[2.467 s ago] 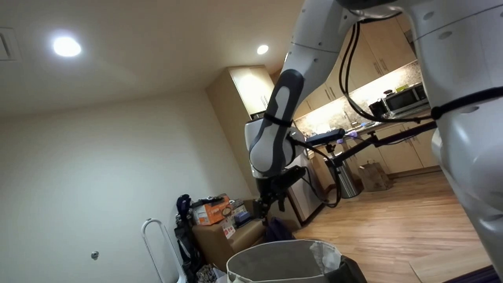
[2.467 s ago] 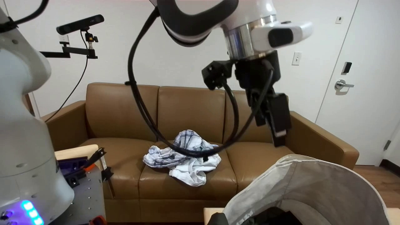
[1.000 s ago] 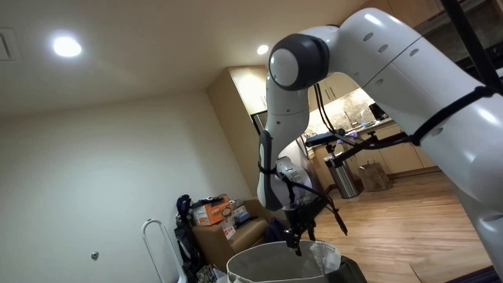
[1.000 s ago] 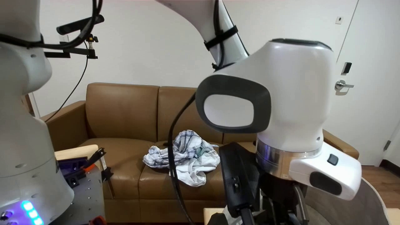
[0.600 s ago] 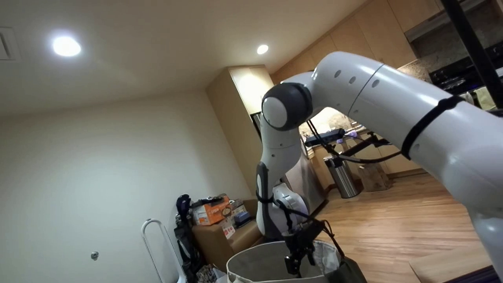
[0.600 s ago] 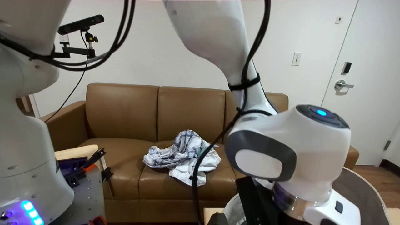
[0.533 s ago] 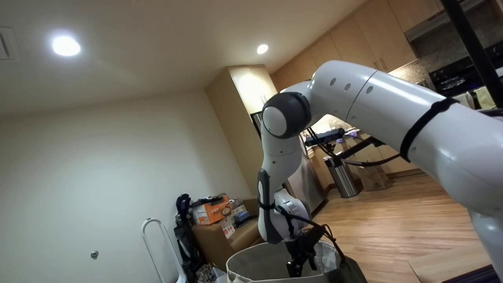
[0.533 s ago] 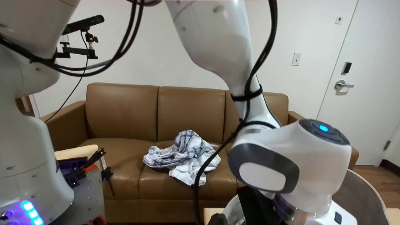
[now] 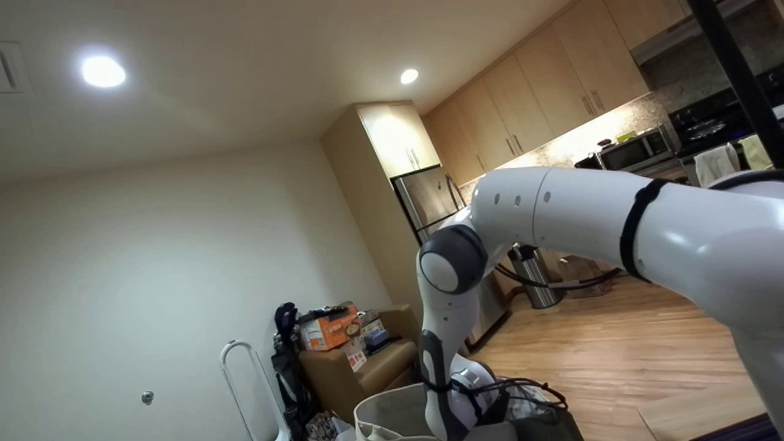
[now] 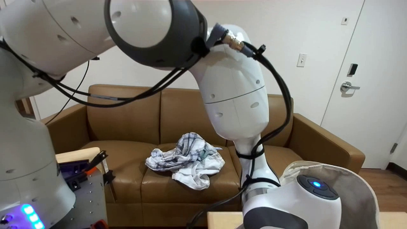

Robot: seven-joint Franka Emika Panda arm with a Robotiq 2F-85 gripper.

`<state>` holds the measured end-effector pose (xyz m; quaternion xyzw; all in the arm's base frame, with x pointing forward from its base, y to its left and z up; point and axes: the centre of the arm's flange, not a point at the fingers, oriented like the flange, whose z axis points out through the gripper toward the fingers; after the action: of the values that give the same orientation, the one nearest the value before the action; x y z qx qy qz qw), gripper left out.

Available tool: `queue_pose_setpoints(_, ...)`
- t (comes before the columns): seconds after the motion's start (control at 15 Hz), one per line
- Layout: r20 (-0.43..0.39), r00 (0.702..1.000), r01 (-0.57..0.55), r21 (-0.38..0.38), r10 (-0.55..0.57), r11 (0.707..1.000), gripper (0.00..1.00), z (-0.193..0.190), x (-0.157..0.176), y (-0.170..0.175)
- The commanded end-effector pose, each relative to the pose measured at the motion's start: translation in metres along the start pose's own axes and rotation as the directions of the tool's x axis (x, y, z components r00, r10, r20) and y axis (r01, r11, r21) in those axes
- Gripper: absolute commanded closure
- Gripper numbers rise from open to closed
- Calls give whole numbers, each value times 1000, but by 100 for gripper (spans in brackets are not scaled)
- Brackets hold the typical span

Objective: Take the clothes out of the basket and put them on the couch

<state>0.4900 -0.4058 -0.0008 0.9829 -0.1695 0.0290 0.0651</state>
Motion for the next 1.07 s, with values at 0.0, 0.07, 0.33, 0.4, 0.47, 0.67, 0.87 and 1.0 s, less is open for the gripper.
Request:
queue_pose_setpoints(0.0, -143, 988, 67, 7, -65, 998, 0, -9, 20, -12)
queue_pose_setpoints(0.07, -188, 979, 80, 24, -74, 997, 0, -18, 25, -16)
queue_pose_setpoints(0.33, -385, 922, 87, 126, -32, 988, 0, -66, 43, -31)
queue_pose_setpoints(0.4, -395, 918, 85, 159, -15, 984, 0, -67, 48, -31)
queue_pose_setpoints(0.47, -386, 922, 82, 193, -2, 978, 0, -67, 53, -31)
queue_pose_setpoints(0.67, -275, 961, 60, 314, 31, 947, 0, -46, 58, -27)
queue_pose_setpoints(0.87, -118, 993, 47, 408, 2, 912, 0, -15, 51, -28)
queue_pose_setpoints(1.0, -81, 996, 71, 406, -41, 911, 0, 2, 48, -29)
